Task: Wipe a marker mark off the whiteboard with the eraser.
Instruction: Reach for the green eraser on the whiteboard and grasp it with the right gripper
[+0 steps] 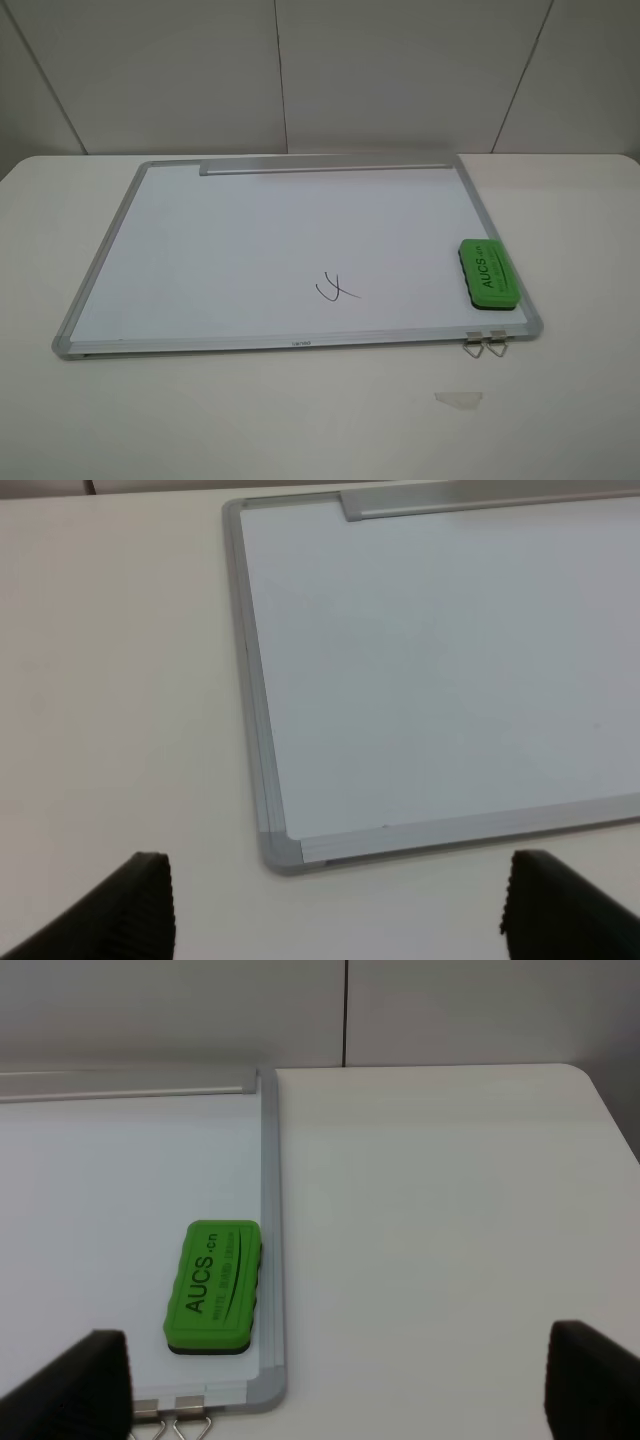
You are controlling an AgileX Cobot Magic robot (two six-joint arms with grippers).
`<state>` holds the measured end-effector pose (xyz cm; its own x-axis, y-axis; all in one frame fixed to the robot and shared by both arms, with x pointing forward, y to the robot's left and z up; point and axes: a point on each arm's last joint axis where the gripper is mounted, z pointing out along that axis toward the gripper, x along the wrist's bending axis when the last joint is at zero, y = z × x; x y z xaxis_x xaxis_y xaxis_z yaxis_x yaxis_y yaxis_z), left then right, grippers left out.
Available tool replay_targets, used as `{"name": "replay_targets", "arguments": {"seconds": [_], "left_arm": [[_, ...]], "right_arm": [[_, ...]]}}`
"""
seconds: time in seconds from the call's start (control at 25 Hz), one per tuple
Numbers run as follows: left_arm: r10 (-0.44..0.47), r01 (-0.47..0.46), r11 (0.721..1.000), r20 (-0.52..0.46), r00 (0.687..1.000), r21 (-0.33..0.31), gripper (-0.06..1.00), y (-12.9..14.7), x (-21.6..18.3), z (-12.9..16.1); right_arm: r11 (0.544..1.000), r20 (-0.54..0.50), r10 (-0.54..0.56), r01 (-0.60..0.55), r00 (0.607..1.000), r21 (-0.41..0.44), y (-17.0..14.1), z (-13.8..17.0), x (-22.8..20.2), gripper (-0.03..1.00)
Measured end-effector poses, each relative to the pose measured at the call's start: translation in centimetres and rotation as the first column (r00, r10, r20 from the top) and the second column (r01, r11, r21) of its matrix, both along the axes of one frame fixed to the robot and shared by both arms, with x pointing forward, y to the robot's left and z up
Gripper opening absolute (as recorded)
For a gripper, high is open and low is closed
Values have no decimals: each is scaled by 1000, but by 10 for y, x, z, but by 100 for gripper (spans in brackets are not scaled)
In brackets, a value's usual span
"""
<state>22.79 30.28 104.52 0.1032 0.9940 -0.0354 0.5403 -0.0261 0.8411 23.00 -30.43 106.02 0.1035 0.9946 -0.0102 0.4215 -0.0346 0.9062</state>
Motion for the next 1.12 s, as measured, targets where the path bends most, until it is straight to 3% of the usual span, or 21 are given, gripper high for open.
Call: {"name": "replay_targets", "arguments": {"seconds": [1.12], "left_arm": [[0, 0, 1000, 0, 1000, 0, 69, 0, 0, 0]], "right_arm": [[1000, 0, 1, -1, 1000, 1, 0, 0, 0, 83]]}}
